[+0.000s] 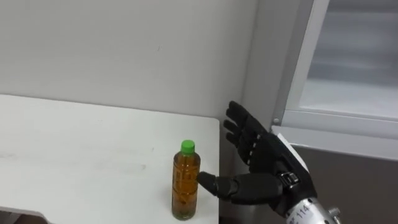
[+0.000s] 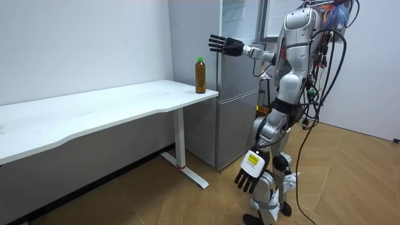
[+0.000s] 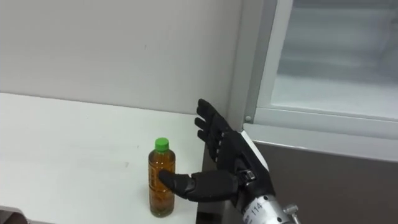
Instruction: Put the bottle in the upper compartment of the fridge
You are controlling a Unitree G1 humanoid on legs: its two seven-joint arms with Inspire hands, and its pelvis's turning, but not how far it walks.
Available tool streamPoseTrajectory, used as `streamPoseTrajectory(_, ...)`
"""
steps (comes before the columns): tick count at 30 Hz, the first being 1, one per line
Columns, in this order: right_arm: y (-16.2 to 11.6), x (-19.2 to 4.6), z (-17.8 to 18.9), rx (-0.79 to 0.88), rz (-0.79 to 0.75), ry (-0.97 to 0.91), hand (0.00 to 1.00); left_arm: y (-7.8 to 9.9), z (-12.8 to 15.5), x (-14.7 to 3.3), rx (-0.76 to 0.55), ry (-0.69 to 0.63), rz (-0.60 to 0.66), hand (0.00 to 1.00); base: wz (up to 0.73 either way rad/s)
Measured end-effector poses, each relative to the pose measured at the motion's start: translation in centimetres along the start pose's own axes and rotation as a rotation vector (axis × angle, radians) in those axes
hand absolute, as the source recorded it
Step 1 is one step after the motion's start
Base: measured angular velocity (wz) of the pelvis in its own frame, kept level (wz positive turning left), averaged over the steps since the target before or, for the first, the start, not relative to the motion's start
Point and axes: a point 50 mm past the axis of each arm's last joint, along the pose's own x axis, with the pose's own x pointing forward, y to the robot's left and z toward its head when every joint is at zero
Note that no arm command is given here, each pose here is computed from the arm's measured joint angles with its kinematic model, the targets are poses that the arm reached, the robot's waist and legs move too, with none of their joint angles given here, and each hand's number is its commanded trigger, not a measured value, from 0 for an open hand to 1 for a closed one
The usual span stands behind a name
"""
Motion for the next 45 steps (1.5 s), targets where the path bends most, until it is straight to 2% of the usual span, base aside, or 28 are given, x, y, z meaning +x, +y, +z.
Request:
streamPoseTrajectory(10, -0.1, 1.6, 1.1, -0.018, -0.018, -0.045, 0.00, 0.2, 1.0, 0.1, 0.032, -0.035, 0.009, 0.00, 0.02)
streamPoseTrajectory(20, -0.4, 1.8, 0.8, -0.010, -0.044, -0.030, 0.00, 0.2, 1.1, 0.2, 0.030, -0.021, -0.002, 0.00, 0.05)
streamPoseTrajectory(25, -1.0, 3.2, 0.5, -0.024, -0.053, -0.008, 0.00, 0.2, 1.1, 0.2, 0.025, -0.020, -0.016, 0.00, 0.06)
streamPoseTrajectory(37, -2.2, 3.6, -0.5, -0.029, -0.116, 0.045, 0.00, 0.0, -0.1, -0.1, 0.013, 0.022, -0.034, 0.00, 0.09)
streamPoseTrajectory(45, -3.0, 3.9, -1.1, -0.021, -0.163, 0.076, 0.00, 0.1, 0.6, -0.1, 0.010, -0.009, -0.046, 0.00, 0.07)
